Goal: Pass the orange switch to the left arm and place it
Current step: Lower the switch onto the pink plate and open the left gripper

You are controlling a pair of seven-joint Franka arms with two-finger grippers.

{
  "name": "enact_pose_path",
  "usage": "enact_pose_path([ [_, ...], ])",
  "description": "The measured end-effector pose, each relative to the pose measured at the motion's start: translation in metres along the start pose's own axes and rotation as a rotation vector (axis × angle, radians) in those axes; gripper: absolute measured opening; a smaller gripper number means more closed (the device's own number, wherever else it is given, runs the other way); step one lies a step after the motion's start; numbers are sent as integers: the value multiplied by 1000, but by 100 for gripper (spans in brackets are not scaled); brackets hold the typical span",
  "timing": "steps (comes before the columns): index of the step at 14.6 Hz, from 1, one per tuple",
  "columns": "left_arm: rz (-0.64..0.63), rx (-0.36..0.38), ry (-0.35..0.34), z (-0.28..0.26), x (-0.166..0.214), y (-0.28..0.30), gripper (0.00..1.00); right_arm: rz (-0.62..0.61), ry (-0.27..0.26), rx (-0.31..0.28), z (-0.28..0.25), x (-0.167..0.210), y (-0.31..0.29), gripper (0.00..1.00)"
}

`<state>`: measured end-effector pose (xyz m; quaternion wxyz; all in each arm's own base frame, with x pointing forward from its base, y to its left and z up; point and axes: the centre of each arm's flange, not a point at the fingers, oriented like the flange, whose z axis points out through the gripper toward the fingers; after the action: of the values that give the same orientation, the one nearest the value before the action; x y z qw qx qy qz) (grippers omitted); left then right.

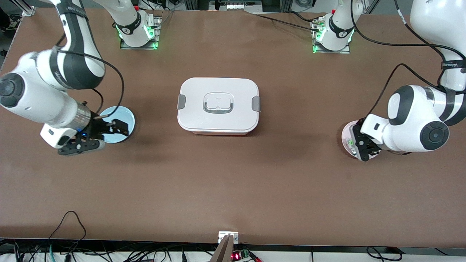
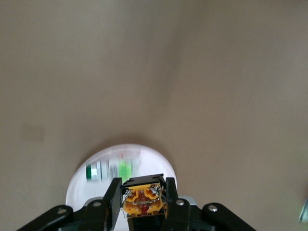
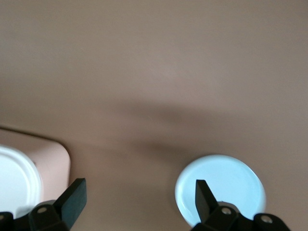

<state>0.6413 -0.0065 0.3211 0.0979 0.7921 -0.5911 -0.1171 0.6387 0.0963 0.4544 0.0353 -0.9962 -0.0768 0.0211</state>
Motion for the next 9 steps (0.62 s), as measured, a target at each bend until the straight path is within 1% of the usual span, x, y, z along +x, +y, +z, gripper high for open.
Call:
enact_pose_path([
  [2,56,13,-21,15,-39,-12,41,24,-68,-35,-38,-11,14,100],
  [5,118,68,-13,52,-74,-25,41,59,-158,-113,-81,-32,39,100],
  [7,161,110,6,78,-87,-26,41,110,-167,-163,-94,-40,68,100],
  [9,180,139,23,99,-97,-24,41,188,-160,-173,-98,-47,117,100],
])
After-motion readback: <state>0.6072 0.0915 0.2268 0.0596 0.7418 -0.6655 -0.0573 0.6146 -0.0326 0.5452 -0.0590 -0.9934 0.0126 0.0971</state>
